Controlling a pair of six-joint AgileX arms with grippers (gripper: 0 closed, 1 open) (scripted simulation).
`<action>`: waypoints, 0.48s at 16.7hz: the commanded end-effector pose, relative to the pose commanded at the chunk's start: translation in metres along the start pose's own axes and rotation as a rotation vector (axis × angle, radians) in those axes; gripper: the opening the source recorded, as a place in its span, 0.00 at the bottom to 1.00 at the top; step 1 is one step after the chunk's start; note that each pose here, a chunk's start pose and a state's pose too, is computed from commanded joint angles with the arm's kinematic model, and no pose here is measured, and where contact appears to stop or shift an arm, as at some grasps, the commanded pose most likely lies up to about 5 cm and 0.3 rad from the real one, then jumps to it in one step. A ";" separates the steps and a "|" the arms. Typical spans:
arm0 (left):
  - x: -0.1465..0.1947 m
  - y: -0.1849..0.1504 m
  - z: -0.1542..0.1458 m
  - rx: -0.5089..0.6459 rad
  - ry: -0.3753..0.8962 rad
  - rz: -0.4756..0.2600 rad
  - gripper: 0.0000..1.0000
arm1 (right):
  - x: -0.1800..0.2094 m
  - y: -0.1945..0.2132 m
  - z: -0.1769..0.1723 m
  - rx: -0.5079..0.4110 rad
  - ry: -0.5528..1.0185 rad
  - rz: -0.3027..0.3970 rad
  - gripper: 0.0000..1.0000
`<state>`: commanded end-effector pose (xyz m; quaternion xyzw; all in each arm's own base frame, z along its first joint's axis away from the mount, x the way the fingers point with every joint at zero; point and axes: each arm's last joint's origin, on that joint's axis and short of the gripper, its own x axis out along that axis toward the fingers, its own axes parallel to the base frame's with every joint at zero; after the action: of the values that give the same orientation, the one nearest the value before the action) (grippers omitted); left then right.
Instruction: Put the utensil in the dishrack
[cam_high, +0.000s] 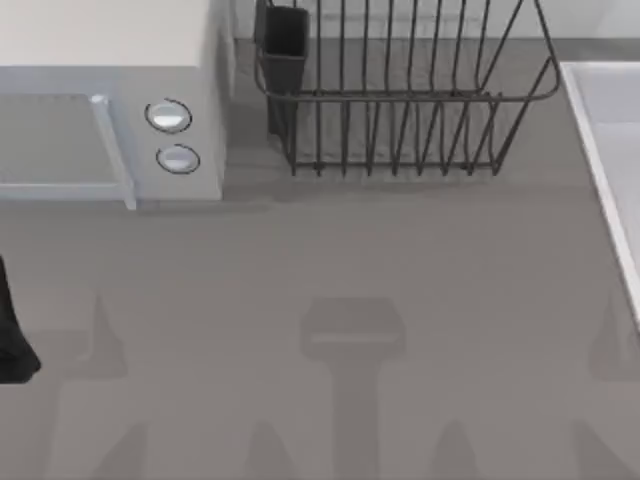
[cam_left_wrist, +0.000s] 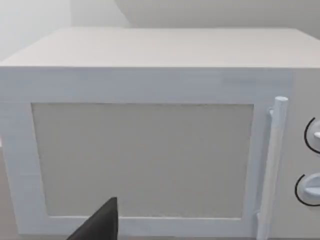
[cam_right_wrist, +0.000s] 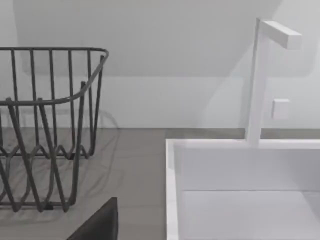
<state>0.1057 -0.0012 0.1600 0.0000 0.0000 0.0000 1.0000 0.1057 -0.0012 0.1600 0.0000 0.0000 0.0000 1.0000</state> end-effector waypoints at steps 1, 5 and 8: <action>0.000 0.000 0.000 0.000 0.000 0.000 1.00 | 0.000 0.000 0.000 0.000 0.000 0.000 1.00; 0.000 0.000 0.000 0.000 0.000 0.000 1.00 | 0.001 -0.004 0.008 -0.061 0.070 -0.036 1.00; 0.000 0.000 0.000 0.000 0.000 0.000 1.00 | 0.006 -0.012 0.023 -0.180 0.244 -0.089 1.00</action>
<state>0.1057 -0.0012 0.1600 0.0000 0.0000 0.0000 1.0000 0.1116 -0.0136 0.1834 -0.0896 0.1214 -0.0442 0.9876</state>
